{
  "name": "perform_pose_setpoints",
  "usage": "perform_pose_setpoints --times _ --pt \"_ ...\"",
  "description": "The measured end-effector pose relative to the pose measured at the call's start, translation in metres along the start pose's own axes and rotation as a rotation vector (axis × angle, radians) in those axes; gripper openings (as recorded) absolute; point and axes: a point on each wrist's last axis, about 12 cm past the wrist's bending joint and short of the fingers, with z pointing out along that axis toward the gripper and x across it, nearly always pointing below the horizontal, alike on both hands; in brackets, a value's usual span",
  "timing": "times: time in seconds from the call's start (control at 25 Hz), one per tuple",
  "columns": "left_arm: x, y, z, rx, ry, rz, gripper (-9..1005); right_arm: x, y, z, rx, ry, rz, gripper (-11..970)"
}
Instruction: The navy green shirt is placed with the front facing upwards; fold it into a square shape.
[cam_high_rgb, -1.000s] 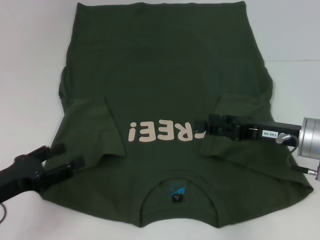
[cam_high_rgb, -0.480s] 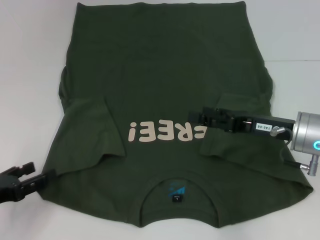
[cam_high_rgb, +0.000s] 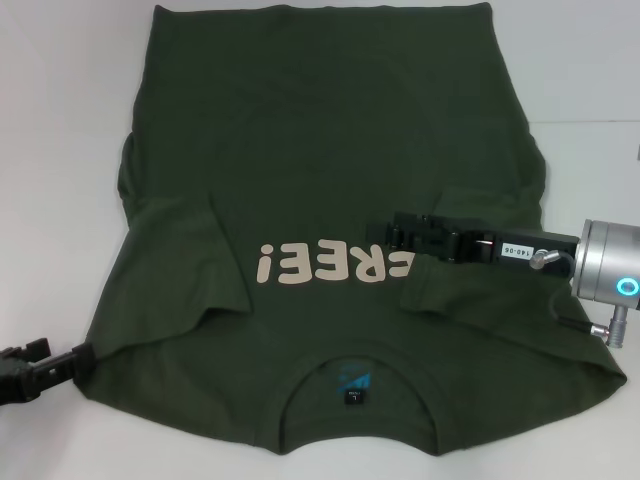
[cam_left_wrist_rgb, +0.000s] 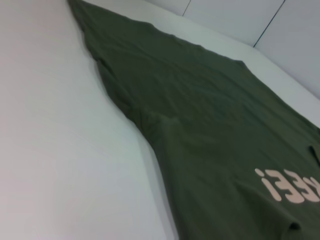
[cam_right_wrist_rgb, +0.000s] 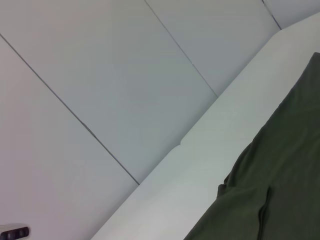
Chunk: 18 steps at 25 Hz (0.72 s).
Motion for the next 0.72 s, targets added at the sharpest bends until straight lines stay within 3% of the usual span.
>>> perform_pose_setpoints --times 0.72 --pt "0.0 -0.009 0.011 0.05 0.065 0.038 859 0.0 -0.001 -0.001 0.002 0.001 -0.002 899"
